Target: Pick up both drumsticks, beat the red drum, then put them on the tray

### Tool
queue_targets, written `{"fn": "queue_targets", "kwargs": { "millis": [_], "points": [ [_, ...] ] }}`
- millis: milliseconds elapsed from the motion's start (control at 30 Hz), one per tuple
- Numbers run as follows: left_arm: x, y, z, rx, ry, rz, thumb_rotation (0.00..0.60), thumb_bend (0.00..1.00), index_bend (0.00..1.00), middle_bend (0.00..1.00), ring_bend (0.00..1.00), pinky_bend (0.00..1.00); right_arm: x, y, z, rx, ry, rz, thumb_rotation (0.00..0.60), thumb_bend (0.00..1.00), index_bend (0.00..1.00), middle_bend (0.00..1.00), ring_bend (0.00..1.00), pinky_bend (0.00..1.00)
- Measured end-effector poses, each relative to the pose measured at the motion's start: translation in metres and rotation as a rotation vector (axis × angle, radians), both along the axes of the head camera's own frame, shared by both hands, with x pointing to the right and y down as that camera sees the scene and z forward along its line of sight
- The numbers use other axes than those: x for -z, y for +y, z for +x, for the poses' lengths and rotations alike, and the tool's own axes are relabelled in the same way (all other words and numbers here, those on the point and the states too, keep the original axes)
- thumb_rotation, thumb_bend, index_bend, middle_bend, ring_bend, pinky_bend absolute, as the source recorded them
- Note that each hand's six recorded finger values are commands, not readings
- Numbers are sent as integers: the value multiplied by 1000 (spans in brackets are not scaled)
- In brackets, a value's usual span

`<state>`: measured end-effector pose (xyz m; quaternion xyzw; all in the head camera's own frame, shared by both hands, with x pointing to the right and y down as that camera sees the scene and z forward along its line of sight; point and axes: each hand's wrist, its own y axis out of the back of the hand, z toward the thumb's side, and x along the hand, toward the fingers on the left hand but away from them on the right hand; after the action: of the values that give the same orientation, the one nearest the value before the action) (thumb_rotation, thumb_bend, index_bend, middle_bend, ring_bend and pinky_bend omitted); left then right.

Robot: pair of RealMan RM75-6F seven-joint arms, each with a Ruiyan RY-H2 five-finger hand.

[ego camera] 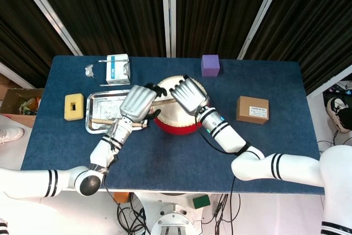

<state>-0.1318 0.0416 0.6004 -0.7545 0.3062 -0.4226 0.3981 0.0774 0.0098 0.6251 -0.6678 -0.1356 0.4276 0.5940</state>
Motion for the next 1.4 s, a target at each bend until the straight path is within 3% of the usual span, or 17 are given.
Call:
{"fn": "queue_targets", "kwargs": {
  "millis": [633, 1200, 1400],
  "points": [
    [-7, -2, -1, 5, -35, 6, 600, 318, 429, 454, 338, 600, -2, 0, 1, -5, -20, -6, 600, 903, 893, 758, 481, 404],
    [-12, -2, -2, 10, -29, -4, 600, 412, 532, 572, 437, 599, 0, -1, 3, -18, -51, -11, 600, 899, 869, 745, 479, 400],
    [-14, -3, -5, 18, -20, -8, 600, 419, 543, 593, 456, 600, -1, -2, 5, -21, -58, -11, 600, 840, 825, 717, 476, 393]
  ]
}}
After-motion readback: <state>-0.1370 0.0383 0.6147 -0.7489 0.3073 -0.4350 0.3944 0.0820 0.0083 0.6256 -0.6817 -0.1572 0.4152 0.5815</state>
